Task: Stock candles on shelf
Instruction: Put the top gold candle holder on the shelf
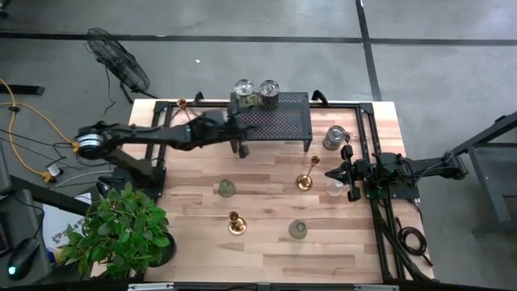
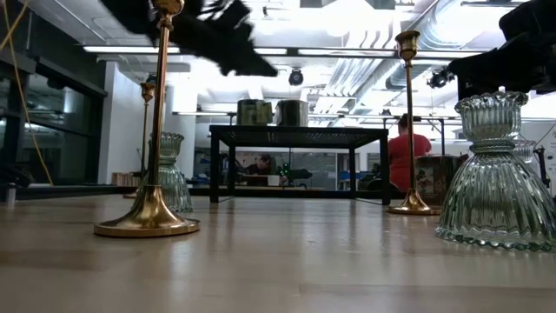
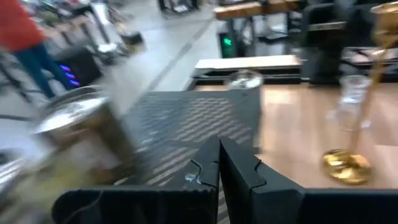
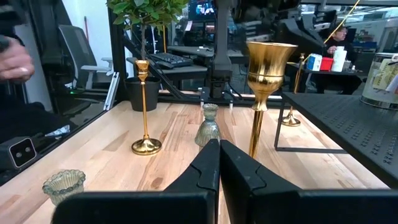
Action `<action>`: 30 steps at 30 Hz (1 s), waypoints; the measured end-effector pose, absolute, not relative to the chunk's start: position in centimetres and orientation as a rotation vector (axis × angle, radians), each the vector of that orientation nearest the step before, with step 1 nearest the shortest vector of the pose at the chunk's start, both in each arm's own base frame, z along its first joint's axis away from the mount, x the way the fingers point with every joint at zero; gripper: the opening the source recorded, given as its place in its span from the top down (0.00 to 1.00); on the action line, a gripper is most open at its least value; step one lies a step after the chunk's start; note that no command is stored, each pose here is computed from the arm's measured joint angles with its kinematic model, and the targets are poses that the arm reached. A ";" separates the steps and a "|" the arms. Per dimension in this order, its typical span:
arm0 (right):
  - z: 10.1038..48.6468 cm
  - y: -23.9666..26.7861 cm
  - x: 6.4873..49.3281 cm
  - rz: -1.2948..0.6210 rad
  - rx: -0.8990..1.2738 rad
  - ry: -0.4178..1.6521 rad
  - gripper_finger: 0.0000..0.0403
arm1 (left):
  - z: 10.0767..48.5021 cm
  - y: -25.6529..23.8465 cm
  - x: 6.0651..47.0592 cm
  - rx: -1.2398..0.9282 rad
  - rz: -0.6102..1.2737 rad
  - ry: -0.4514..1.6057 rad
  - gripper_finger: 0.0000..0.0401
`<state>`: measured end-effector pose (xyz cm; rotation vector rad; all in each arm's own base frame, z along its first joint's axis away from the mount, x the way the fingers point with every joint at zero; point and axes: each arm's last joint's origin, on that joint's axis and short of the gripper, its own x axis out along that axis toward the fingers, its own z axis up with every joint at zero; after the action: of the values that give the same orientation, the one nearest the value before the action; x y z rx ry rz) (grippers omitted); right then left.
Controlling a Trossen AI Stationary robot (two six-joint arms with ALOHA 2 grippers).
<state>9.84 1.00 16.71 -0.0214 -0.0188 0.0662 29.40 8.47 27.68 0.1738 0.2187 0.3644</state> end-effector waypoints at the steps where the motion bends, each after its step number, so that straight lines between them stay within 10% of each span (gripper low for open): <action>1: 16.7 1.0 9.8 0.066 -0.022 -0.019 0.99 | 27.3 8.7 28.5 0.183 0.382 0.214 0.99; 15: 16.7 1.0 9.8 0.067 -0.022 -0.018 0.99 | 23.4 9.3 18.4 0.106 0.594 0.197 0.99; 30: 16.7 1.0 9.8 0.067 -0.022 -0.016 0.99 | 20.4 7.2 17.0 0.107 0.510 0.171 0.99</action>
<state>9.84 1.00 16.68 -0.0216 -0.0163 0.0670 17.01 7.17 20.38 0.1068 0.1715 0.5095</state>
